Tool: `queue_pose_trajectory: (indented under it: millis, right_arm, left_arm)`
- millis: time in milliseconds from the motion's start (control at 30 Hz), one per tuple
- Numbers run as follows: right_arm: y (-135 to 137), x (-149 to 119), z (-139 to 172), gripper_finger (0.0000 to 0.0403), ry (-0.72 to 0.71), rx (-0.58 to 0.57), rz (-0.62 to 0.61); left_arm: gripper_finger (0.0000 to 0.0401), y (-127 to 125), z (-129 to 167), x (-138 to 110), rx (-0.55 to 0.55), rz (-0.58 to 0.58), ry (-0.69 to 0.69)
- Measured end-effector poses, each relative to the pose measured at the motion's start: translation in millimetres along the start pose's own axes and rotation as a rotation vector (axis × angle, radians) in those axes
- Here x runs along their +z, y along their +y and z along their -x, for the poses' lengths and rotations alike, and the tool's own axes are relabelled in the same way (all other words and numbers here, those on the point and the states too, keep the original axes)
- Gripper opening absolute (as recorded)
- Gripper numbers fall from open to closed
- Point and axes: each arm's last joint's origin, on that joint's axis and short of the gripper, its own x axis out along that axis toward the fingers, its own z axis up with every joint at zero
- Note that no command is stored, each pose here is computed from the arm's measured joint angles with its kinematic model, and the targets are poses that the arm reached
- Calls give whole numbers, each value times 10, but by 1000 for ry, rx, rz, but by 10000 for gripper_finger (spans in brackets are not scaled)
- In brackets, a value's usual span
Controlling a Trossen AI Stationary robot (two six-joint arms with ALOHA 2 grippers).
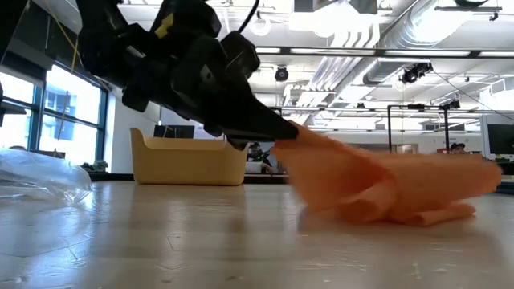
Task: Roll bandage
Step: Roll the orange bandage
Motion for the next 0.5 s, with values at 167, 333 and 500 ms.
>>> queue_pose_trajectory:
  millis: [167, 333, 500]
  right_arm:
    - [182, -352, -230, 0, 151, 337, -44]
    - [664, -704, -257, 0, 392, 918, -55]
    - [1436, -1136, 43, 0, 610, 1464, -14]
  left_arm:
    - [3, 8, 1, -6, 12, 12, 6]
    - [3, 8, 1, -6, 14, 12, 5]
    - [3, 18, 1, -8, 39, 14, 5]
